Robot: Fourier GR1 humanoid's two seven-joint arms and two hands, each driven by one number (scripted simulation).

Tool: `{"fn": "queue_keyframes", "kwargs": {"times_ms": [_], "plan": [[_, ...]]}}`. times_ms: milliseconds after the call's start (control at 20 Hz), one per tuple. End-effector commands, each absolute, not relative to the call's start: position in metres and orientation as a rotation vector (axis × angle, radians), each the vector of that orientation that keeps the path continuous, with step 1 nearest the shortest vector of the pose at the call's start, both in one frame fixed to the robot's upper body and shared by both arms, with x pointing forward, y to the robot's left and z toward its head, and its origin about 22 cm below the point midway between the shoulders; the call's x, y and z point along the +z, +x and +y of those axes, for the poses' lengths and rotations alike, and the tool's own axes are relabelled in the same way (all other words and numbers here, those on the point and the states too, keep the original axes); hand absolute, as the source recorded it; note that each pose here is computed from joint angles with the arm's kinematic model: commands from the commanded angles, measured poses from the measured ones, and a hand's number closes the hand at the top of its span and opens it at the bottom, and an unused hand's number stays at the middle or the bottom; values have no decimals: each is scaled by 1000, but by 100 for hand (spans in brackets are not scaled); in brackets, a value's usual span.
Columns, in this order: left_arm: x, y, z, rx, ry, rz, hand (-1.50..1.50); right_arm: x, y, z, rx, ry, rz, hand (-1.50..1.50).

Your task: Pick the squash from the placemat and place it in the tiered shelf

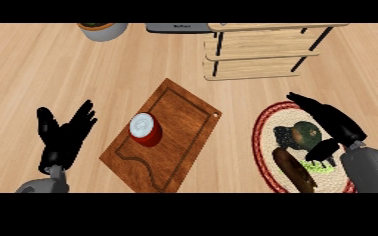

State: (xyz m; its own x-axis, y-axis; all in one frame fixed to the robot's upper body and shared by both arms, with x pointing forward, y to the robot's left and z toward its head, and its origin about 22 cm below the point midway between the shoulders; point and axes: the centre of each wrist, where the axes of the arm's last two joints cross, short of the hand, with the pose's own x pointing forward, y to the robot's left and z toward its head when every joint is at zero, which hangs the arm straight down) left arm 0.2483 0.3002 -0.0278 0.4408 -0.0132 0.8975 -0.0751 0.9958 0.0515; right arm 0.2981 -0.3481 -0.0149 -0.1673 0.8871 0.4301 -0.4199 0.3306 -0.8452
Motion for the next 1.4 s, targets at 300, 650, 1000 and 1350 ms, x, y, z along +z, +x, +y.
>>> {"fn": "queue_keyframes", "kwargs": {"times_ms": [300,650,1000,1350], "plan": [[-22,254,297,46,95,-1111,0,-38,291,-320,1544,-374,-1216,150],[-22,267,284,46,87,-1111,0,-41,281,-335,1449,-309,-1375,150],[-31,238,304,42,108,-1101,0,-18,282,-216,1289,-358,-1341,150],[-31,244,305,52,121,-1094,0,66,263,-131,1021,-432,-1517,150]]}}
